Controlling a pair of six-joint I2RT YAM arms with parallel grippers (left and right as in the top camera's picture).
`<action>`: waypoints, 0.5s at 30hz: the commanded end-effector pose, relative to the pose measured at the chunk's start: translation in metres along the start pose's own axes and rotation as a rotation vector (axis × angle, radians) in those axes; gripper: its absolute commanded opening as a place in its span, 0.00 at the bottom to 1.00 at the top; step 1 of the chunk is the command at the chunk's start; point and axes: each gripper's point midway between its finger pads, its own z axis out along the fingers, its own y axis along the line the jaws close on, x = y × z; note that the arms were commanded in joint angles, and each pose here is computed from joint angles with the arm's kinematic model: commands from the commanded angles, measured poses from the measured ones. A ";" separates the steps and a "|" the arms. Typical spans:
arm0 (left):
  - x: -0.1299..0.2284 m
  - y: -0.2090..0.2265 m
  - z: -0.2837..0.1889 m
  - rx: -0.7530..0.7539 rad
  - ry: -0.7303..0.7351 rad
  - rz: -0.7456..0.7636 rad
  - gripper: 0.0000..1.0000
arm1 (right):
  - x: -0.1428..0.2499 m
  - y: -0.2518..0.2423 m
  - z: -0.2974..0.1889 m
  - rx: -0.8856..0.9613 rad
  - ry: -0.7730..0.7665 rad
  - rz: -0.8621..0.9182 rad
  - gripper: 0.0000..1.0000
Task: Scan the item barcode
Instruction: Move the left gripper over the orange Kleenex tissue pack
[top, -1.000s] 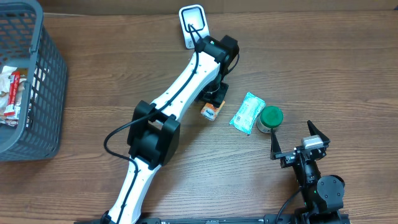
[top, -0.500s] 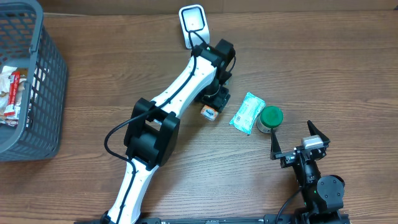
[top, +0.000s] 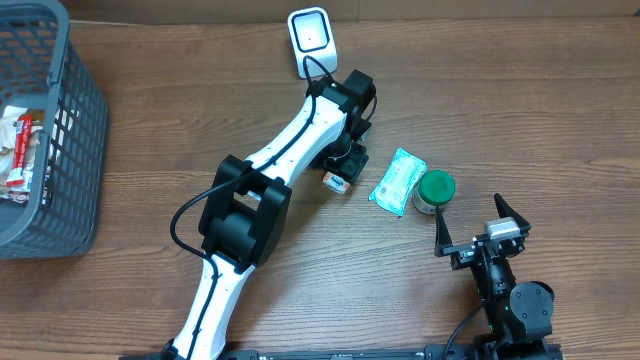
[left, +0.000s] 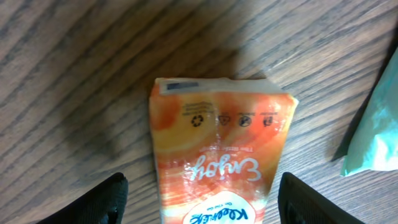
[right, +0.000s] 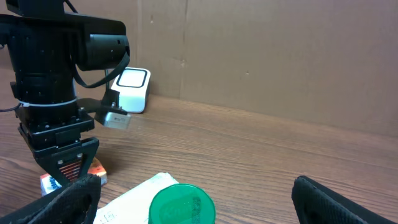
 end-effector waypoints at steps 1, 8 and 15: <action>-0.013 0.006 -0.017 0.020 -0.061 -0.021 0.68 | 0.002 -0.001 0.000 0.005 -0.004 0.000 1.00; -0.013 0.006 -0.017 0.050 -0.064 -0.042 0.66 | 0.002 -0.001 0.000 0.005 -0.004 0.000 1.00; -0.015 0.005 -0.017 0.050 -0.069 -0.039 0.65 | 0.002 -0.001 0.000 0.005 -0.004 0.000 1.00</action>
